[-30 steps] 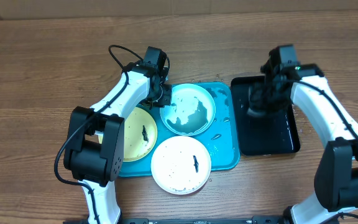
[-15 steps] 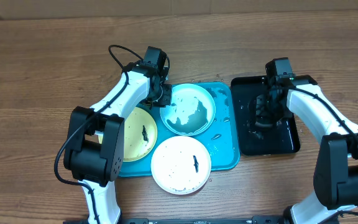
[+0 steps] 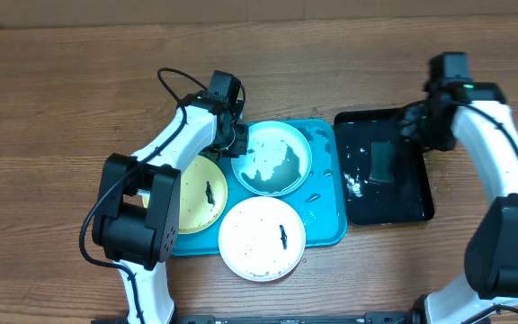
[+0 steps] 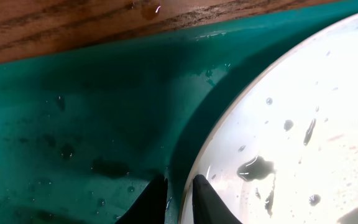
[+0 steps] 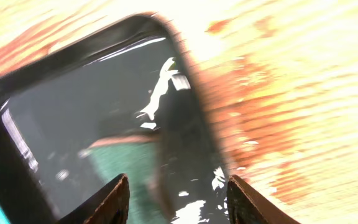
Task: Clean dirty plates on tray and stack at the side
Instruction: 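Return the sponge to the black tray and move the right arm aside, then lift the light blue plate with the left gripper and place it left of the tray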
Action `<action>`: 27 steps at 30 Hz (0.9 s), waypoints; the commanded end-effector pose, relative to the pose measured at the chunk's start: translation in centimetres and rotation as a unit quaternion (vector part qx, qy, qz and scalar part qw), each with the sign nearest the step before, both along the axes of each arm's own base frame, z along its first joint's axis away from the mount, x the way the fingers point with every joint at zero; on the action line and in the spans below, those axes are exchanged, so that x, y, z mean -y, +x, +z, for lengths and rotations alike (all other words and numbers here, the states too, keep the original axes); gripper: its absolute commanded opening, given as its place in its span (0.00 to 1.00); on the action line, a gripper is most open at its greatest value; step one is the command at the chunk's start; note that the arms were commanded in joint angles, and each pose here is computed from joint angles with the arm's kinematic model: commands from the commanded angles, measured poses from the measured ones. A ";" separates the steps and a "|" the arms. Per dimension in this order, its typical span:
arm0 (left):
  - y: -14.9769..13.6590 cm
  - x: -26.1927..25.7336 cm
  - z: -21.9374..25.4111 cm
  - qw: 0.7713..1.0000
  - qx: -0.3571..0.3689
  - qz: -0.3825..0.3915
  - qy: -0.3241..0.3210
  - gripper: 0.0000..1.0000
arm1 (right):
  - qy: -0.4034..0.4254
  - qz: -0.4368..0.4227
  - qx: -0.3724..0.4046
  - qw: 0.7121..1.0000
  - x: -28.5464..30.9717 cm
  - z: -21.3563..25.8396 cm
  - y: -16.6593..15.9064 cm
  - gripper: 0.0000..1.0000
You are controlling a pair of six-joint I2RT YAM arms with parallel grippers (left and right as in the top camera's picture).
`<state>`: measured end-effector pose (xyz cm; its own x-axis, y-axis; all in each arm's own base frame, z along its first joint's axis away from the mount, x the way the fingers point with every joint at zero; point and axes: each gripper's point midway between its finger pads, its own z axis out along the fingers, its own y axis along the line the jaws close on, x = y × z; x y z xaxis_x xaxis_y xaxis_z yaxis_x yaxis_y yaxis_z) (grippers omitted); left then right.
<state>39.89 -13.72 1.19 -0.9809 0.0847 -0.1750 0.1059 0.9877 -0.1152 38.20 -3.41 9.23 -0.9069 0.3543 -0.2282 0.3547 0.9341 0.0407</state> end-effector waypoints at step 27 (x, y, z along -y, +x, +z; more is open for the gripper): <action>6.1 0.3 9.9 0.993 0.098 0.038 -0.047 0.04 | 0.043 -0.103 0.008 0.994 5.4 0.6 -0.9 1.00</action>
